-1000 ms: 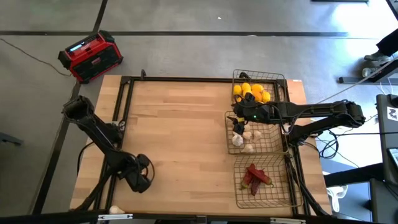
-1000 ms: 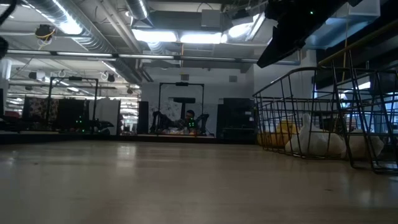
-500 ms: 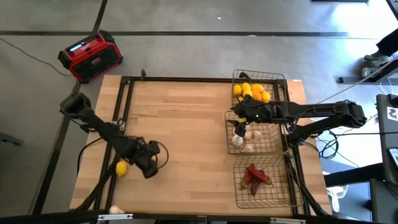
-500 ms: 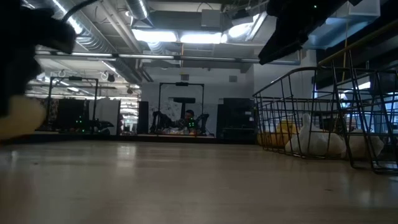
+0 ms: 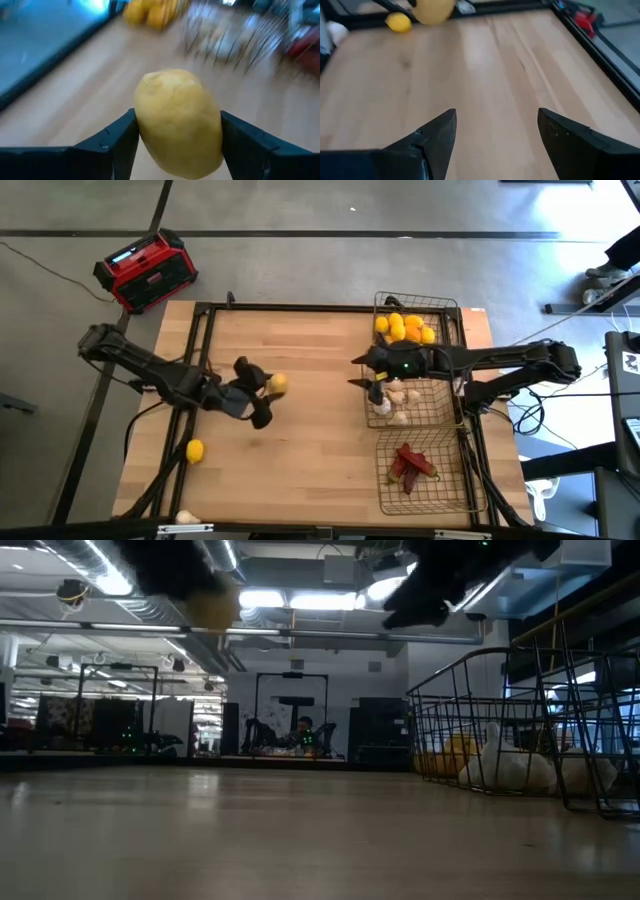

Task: Sort produce into baskets
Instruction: Put the yellow lemon into the top wire basket

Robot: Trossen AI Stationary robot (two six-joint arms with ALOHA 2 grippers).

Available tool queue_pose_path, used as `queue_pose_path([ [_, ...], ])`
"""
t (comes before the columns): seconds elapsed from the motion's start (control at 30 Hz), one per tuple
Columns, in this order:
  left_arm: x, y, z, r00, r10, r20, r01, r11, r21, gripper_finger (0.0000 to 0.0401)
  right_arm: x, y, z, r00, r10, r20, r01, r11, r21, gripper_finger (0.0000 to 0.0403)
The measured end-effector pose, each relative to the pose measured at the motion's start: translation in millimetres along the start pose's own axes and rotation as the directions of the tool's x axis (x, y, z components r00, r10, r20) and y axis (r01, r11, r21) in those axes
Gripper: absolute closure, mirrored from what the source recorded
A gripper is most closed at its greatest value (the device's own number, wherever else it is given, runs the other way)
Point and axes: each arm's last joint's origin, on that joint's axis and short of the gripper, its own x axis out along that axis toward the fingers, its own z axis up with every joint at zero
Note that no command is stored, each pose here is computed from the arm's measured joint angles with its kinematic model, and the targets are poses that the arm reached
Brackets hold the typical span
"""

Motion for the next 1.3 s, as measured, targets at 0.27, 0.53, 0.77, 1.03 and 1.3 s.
queue_pose_path([
  [0.27,8.1,-5.2,40.1,0.957,-0.072,0.280,0.066,0.997,0.033,0.0166,34.4,7.4,8.1,0.981,0.141,0.134,-0.138,0.990,-0.026,0.0130],
  [0.53,28.8,-14.3,46.8,0.939,-0.063,0.339,0.057,0.998,0.025,0.0166,69.8,14.8,12.1,0.913,0.287,0.289,-0.279,0.958,-0.070,0.0130],
  [0.77,40.0,-23.3,48.6,0.923,-0.070,0.378,0.070,0.997,0.013,0.0166,81.7,17.1,13.9,0.869,0.326,0.372,-0.319,0.944,-0.082,0.0130],
  [1.03,44.6,-27.5,49.2,0.915,-0.084,0.396,0.091,0.996,0.001,0.0166,84.7,17.0,16.2,0.851,0.315,0.421,-0.320,0.945,-0.059,0.0130],
  [1.3,43.1,-27.7,51.3,0.907,-0.087,0.413,0.097,0.995,-0.004,0.0166,83.0,17.4,19.0,0.830,0.331,0.449,-0.335,0.939,-0.074,0.0149],
])
